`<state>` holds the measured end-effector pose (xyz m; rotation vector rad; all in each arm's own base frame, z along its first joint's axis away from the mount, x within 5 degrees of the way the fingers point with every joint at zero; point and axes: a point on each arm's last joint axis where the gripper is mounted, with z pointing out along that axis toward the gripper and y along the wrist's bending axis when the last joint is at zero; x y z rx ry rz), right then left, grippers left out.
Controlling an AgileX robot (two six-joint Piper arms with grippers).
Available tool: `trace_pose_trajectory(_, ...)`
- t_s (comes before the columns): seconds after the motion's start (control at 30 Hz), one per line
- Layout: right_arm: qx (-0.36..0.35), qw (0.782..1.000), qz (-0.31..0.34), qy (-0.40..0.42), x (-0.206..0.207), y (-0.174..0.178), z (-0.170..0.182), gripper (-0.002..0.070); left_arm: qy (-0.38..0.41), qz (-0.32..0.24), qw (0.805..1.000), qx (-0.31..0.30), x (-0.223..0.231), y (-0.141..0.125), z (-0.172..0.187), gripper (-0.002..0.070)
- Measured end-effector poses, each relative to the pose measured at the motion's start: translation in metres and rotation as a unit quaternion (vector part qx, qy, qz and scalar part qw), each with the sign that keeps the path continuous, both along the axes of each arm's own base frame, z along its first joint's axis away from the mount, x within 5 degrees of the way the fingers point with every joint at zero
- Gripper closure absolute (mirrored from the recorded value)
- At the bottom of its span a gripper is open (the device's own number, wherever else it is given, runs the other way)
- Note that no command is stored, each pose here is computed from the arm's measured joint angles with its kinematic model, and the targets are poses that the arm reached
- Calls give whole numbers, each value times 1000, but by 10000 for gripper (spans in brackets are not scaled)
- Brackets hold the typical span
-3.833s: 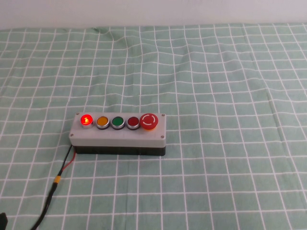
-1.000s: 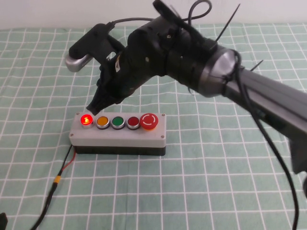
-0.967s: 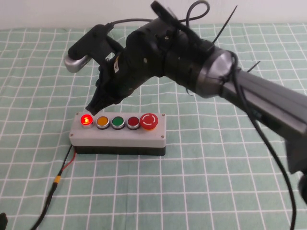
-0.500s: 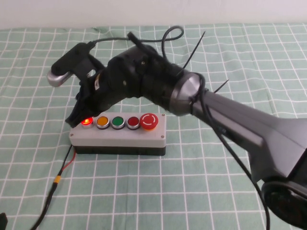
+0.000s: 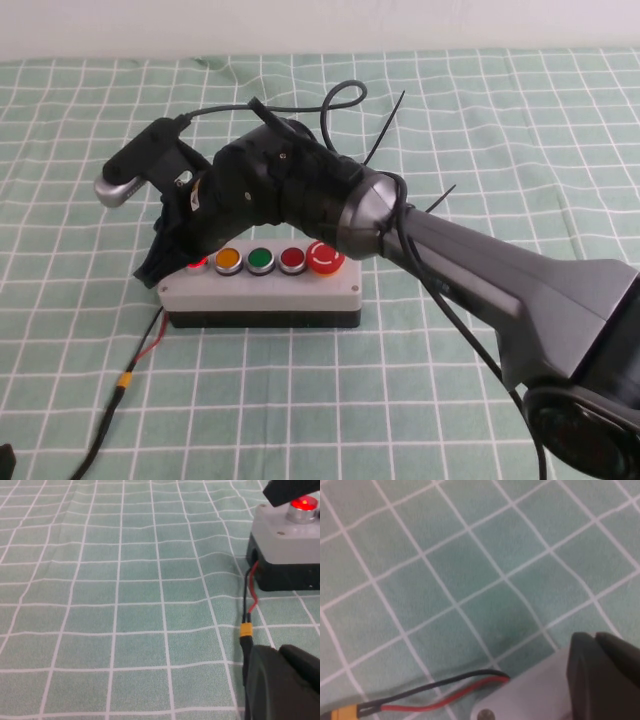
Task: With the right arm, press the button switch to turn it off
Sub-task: Press the button to turn off
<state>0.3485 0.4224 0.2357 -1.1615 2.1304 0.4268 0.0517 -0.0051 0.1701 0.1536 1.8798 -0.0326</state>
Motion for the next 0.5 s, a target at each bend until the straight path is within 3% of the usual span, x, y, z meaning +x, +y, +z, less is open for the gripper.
trace_pose_trajectory(0.2, -7, 1000, 2, -6, -1, -2, 16, 688, 0, 0, 1000, 0, 0, 0, 0, 678)
trace_pose_trajectory(0.4, 30, 999, 3, -39, -8, -10, 71, 689, 0, 0, 1000, 0, 0, 0, 0, 678)
trace_pose_trajectory(0.5, 16, 999, 5, -29, -13, -16, 80, 689, 0, 0, 1000, 0, 0, 0, 0, 678)
